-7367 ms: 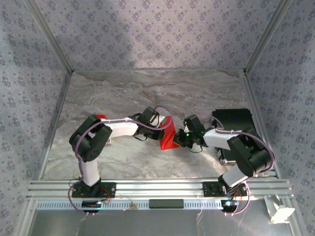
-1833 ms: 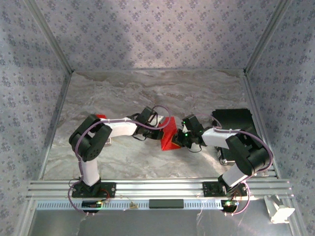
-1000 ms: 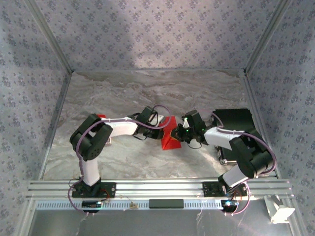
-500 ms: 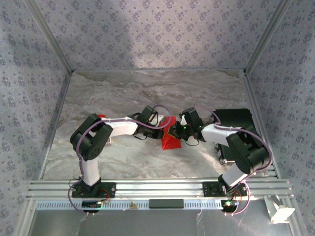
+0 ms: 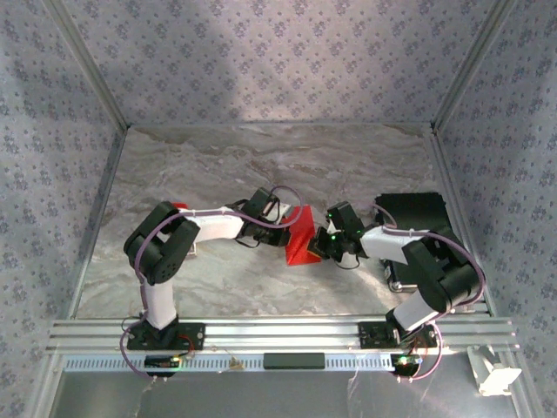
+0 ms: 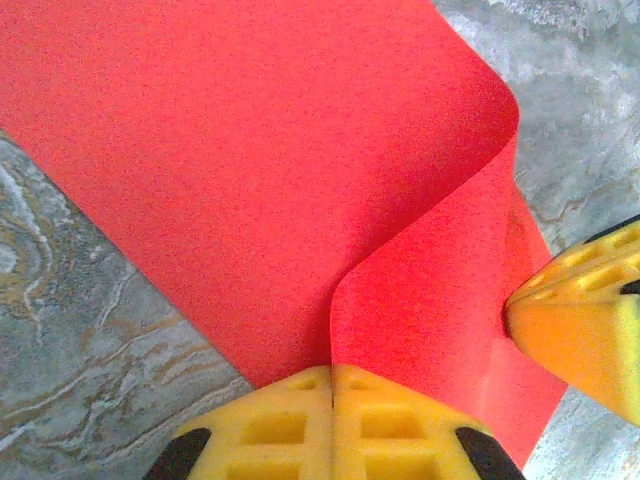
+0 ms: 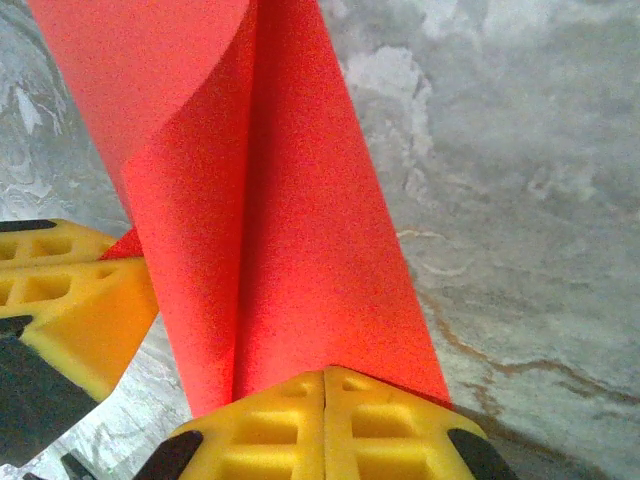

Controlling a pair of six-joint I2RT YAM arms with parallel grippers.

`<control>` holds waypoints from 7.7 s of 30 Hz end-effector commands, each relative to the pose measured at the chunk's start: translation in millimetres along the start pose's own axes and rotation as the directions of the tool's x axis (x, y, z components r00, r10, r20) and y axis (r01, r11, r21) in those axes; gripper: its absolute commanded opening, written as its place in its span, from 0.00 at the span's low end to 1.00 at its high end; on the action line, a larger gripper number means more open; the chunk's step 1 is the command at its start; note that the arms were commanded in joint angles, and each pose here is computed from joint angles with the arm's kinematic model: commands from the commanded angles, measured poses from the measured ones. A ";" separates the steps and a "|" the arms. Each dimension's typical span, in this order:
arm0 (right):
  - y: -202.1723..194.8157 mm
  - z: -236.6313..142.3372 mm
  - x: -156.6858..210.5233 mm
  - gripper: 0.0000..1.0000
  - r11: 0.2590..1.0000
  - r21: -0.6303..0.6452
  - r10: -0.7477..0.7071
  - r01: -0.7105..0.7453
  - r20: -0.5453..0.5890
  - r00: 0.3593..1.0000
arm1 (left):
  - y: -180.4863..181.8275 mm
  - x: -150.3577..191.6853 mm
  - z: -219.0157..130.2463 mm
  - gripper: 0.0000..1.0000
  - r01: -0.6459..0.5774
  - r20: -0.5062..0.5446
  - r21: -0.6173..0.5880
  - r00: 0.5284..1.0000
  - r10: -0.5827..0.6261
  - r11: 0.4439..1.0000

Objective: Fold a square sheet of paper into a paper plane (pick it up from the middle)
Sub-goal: Fold the triangle a second time at the center of the table.

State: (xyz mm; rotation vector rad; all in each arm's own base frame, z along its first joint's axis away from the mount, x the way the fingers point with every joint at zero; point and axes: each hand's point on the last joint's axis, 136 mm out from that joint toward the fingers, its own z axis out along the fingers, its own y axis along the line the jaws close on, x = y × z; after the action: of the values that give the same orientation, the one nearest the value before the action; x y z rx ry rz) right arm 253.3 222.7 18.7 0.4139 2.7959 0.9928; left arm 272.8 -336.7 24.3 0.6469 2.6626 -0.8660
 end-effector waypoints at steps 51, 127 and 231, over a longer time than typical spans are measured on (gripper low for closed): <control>-22.0 2.3 5.4 0.07 0.998 0.068 0.014 -0.012 -0.028 1.000 | 2.0 -3.9 5.8 0.00 -0.003 -0.022 -0.002 1.000 0.003 1.000; -11.7 19.5 -22.5 0.07 0.996 -0.030 0.089 -0.089 0.014 0.996 | 4.4 6.2 9.6 0.00 0.003 -0.061 0.005 0.998 -0.003 1.000; -15.5 23.6 -14.7 0.07 0.995 -0.046 0.089 -0.088 0.012 0.996 | -57.9 25.8 14.4 0.03 0.175 -0.238 0.163 0.962 -0.134 0.971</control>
State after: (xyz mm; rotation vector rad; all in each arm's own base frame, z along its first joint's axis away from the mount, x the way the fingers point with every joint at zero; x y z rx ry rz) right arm 284.9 237.9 19.2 0.4394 2.6656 1.1807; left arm 223.4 -381.9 38.8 0.5959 2.8705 -1.2002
